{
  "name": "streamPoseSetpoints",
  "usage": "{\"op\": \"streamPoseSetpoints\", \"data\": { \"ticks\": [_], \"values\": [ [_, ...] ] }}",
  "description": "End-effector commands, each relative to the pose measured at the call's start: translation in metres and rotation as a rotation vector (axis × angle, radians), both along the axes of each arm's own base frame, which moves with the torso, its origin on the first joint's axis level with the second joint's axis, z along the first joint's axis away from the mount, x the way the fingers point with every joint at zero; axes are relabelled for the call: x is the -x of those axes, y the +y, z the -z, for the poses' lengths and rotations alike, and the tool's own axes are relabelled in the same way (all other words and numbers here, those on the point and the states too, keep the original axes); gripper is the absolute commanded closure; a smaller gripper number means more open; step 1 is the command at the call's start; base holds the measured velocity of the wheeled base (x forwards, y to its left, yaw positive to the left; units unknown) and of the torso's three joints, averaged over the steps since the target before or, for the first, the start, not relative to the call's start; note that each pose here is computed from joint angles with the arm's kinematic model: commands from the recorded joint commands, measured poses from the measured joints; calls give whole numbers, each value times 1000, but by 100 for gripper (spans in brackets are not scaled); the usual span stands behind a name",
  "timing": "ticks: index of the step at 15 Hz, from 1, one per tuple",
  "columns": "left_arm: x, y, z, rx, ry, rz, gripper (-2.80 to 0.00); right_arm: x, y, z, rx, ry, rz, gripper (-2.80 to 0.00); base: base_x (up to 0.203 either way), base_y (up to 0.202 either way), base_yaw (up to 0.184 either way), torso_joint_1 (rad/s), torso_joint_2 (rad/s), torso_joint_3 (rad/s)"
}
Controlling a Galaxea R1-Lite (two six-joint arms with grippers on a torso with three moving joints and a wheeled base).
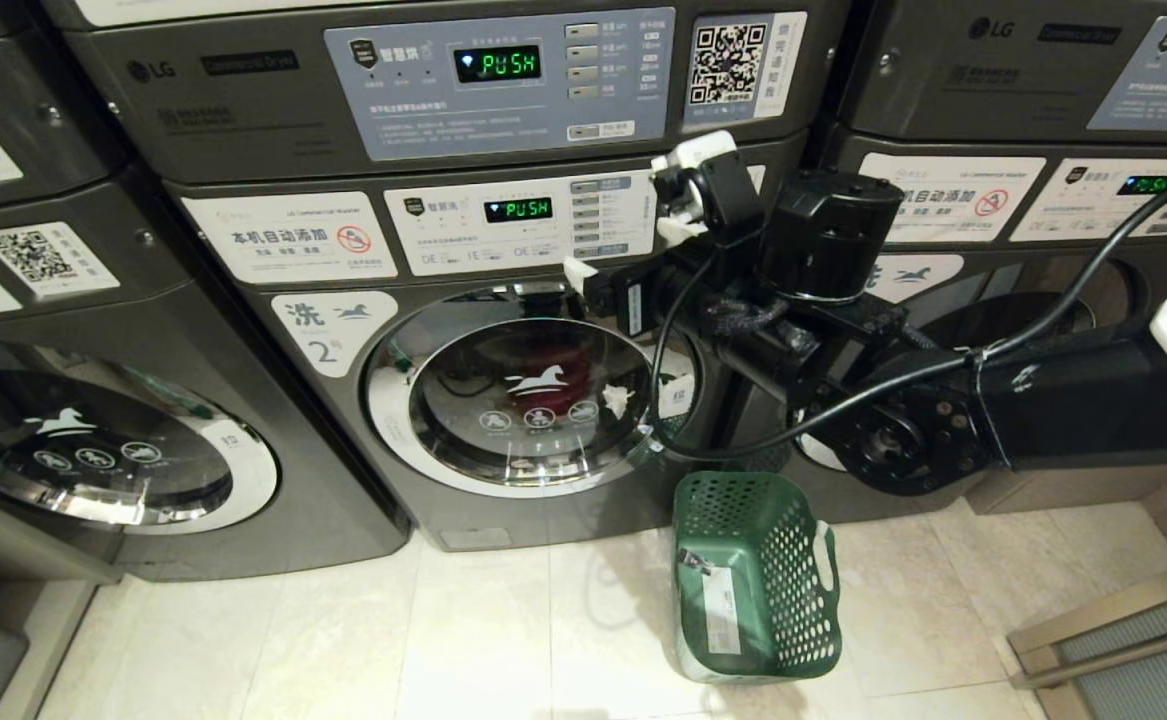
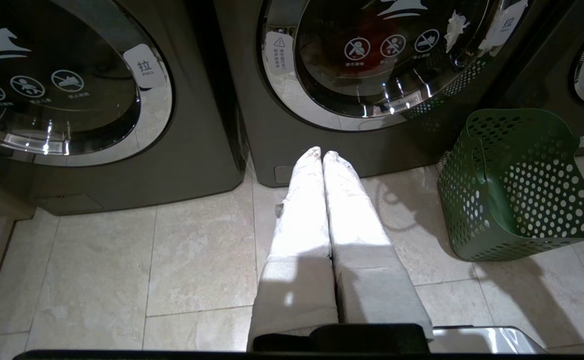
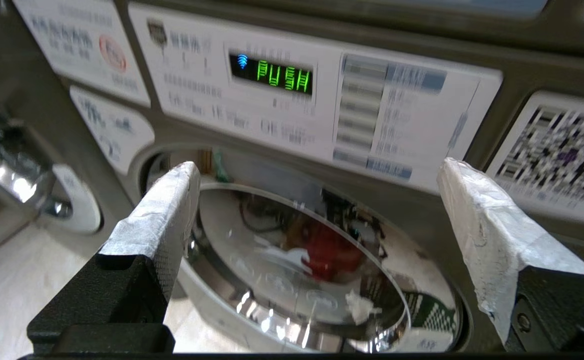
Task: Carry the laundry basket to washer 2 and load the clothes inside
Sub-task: Press the washing machine switch
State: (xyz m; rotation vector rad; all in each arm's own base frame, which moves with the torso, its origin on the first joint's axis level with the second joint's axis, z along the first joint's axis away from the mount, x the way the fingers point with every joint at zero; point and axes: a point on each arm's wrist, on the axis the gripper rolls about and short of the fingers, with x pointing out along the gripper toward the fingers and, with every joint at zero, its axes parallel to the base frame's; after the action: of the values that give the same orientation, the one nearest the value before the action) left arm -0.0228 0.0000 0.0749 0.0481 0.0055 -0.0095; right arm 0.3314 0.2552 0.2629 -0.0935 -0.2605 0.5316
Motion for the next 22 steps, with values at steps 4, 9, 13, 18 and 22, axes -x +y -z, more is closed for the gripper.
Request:
{"op": "streamPoseSetpoints", "data": {
  "ticks": [4,9,13,18,22],
  "values": [
    [0,0,0,1,2,-2,0,5,9,-28,-102,-62,32,-280,0,0,0,0,0,0],
    [0,0,0,-1,2,-1,0,20,10,-63,-183,-116,93,0,0,0,0,0,0,0],
    [0,0,0,-1,2,0,0,22,11,-63,-178,-115,87,0,0,0,0,0,0,0],
    [0,0,1,1,3,-1,0,28,14,-63,-149,-75,93,0,0,0,0,0,0,0],
    [0,0,0,2,2,-2,0,4,31,-19,-93,0,95,0,0,0,0,0,0,0]
  ]
}}
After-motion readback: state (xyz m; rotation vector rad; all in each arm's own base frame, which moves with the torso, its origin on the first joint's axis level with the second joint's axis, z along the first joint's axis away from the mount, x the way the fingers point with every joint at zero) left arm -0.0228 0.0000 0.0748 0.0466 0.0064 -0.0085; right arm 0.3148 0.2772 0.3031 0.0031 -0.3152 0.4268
